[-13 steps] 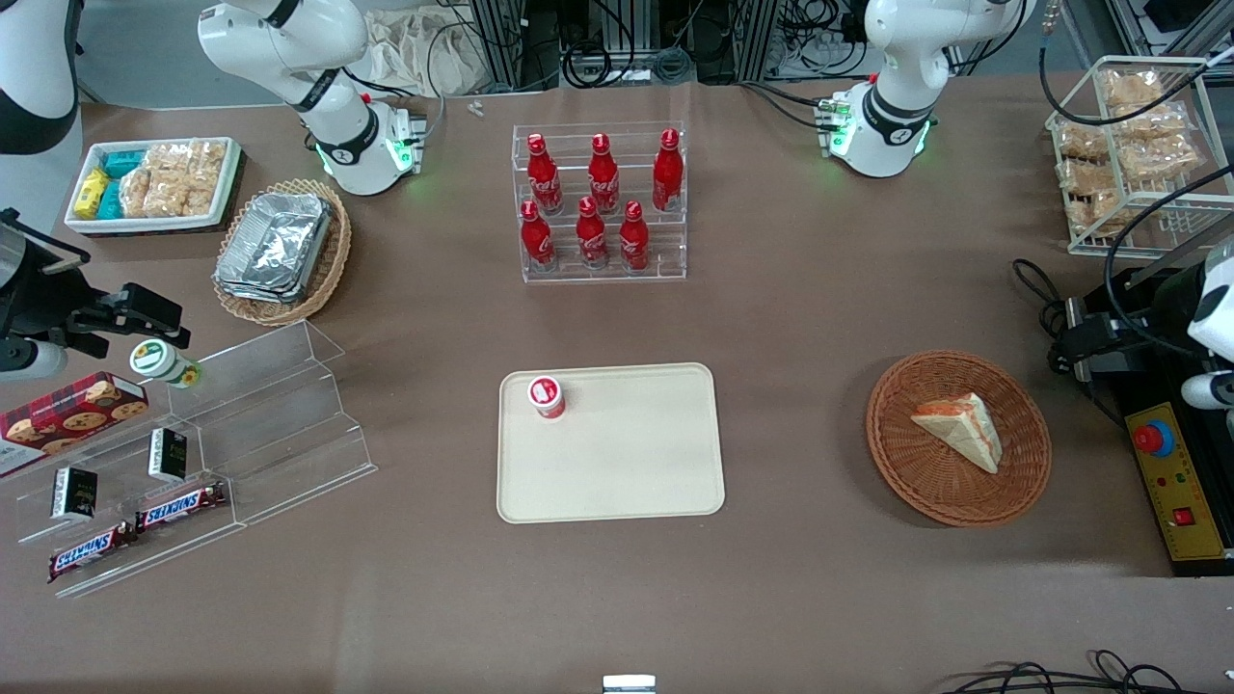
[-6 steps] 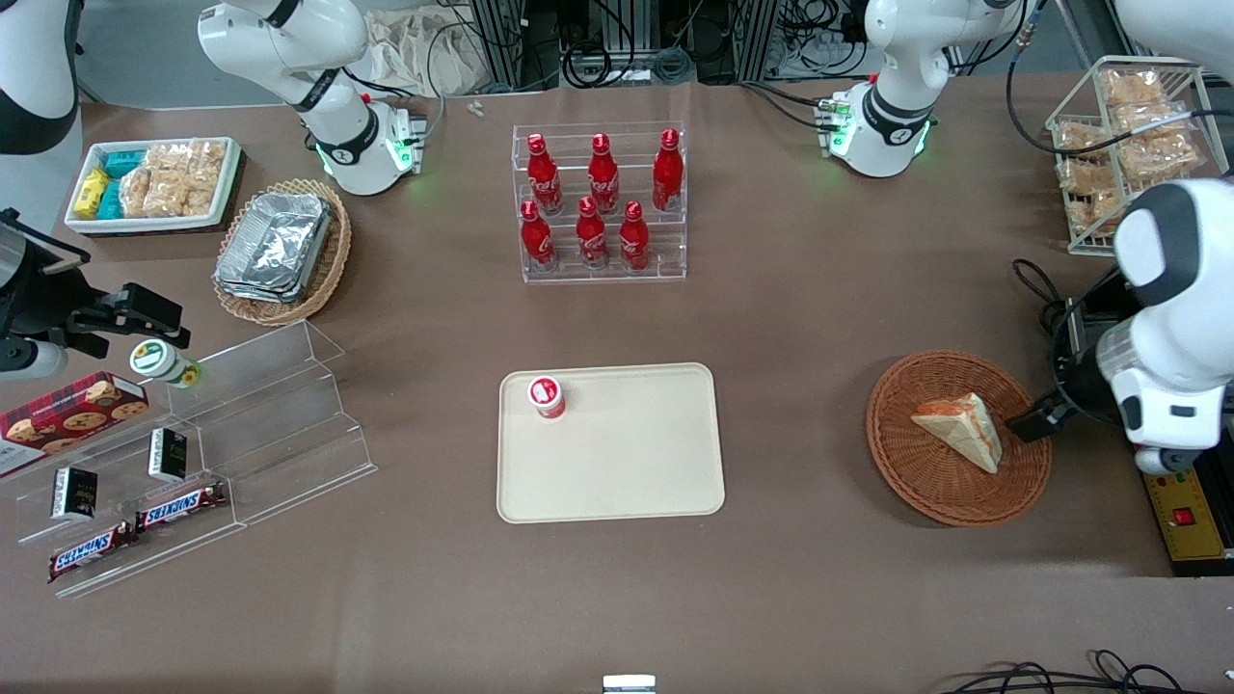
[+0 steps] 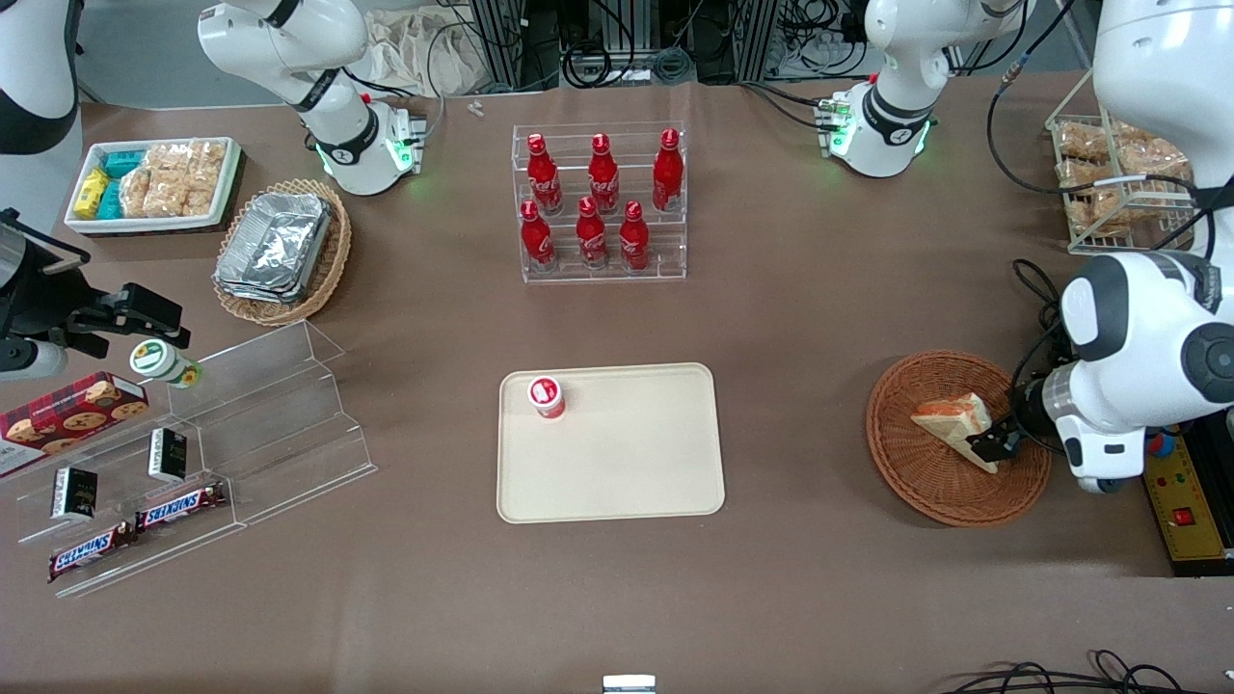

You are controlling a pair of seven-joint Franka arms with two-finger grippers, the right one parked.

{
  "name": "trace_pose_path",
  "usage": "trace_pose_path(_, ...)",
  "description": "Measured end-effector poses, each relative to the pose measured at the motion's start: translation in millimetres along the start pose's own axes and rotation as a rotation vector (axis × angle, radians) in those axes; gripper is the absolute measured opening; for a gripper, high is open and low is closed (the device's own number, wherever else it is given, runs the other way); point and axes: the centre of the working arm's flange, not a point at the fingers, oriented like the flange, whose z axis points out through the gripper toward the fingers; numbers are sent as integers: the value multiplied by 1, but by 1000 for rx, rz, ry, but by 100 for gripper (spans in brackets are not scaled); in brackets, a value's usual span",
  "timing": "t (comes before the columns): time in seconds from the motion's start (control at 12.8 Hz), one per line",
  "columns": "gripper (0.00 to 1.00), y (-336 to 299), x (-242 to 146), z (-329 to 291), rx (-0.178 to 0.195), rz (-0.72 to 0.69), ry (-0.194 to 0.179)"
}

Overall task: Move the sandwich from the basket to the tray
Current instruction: 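Close the left gripper on the wrapped sandwich's edge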

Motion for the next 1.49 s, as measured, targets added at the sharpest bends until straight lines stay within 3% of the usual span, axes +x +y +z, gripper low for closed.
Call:
trace_pose_path(0.47,100,-4,4,33,32,-11,-38)
trace_pose_path(1.17,99,-16,-1,84,37,-14,-33)
trace_pose_path(1.33,84,-15,1,98,30,-22,-31)
trace_pose_path(1.49,59,-13,2,105,26,-44,-29)
